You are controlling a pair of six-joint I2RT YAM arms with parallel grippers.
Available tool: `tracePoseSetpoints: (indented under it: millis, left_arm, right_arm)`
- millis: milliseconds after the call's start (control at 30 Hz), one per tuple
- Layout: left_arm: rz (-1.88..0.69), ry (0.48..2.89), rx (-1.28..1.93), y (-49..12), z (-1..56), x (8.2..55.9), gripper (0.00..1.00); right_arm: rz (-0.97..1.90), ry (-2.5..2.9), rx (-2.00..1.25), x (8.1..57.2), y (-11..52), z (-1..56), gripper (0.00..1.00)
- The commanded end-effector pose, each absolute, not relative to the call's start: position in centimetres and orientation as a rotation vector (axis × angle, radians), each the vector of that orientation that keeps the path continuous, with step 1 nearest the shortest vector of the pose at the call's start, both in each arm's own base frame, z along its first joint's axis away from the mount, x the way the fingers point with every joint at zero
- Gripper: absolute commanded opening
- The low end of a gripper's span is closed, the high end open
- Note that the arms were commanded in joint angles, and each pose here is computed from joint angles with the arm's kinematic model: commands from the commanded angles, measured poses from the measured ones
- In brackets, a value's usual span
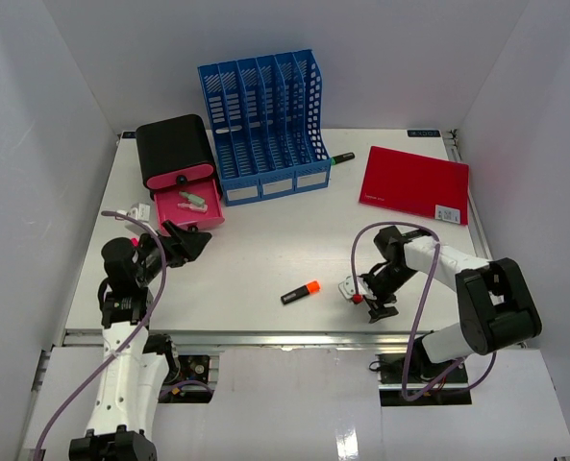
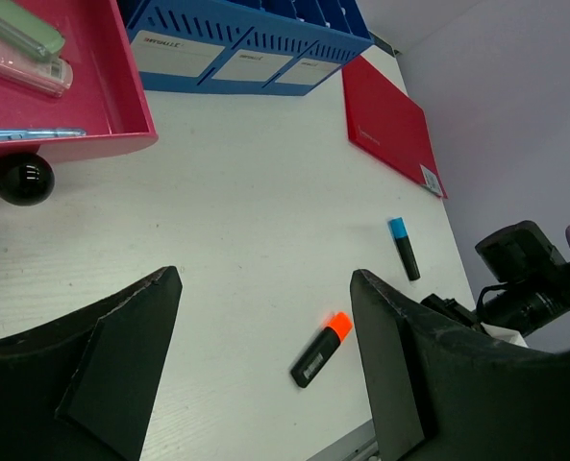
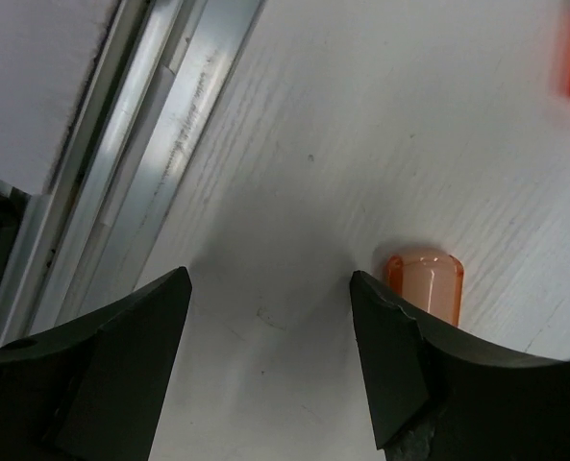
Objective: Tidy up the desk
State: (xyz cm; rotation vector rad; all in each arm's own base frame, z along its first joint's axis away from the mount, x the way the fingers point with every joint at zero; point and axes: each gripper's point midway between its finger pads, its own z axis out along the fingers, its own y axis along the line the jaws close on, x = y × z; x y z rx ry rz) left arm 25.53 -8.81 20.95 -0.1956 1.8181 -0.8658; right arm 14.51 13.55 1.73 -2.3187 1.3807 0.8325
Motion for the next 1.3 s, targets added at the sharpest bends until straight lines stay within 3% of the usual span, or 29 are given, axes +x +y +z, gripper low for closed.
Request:
tracePoseSetpoints:
  millis: [0,267,433,800,900,1067,1267]
  left_arm:
    - [-0.804,1.788,-0.156,-8.3,22.5,25.0,0.82]
    - [-0.793,1.765,-0.133,-8.4,23.2,24.7,0.84]
    - [-0.817,1.768,-0.113,-8.7,23.1,24.6,0.84]
    - [-0.815,1.752,-0.104,-8.8,23.4,24.5,0.84]
    - [-0.814,1.754,-0.106,-8.7,23.3,24.6,0.84]
    - [-0.808,1.746,-0.106,-8.7,23.5,24.5,0.84]
    - [-0.774,1.705,-0.119,-8.2,24.3,24.1,0.84]
  right_arm:
    - [0.708,1.42,-2.313,17.6,13.8,1.0,0.69]
    - [0.791,1.287,-2.264,16.3,15.3,4.8,0.7]
    - [0.668,1.374,-2.179,19.1,15.8,6.3,0.74]
    - [0.617,1.61,-2.181,21.1,14.5,1.8,0.7]
    - [0.63,1.63,-2.182,21.0,14.4,1.4,0.64]
    - [0.635,1.628,-2.185,21.3,14.6,1.6,0.38]
    - [0.678,1.605,-2.156,22.6,18.9,4.2,0.18]
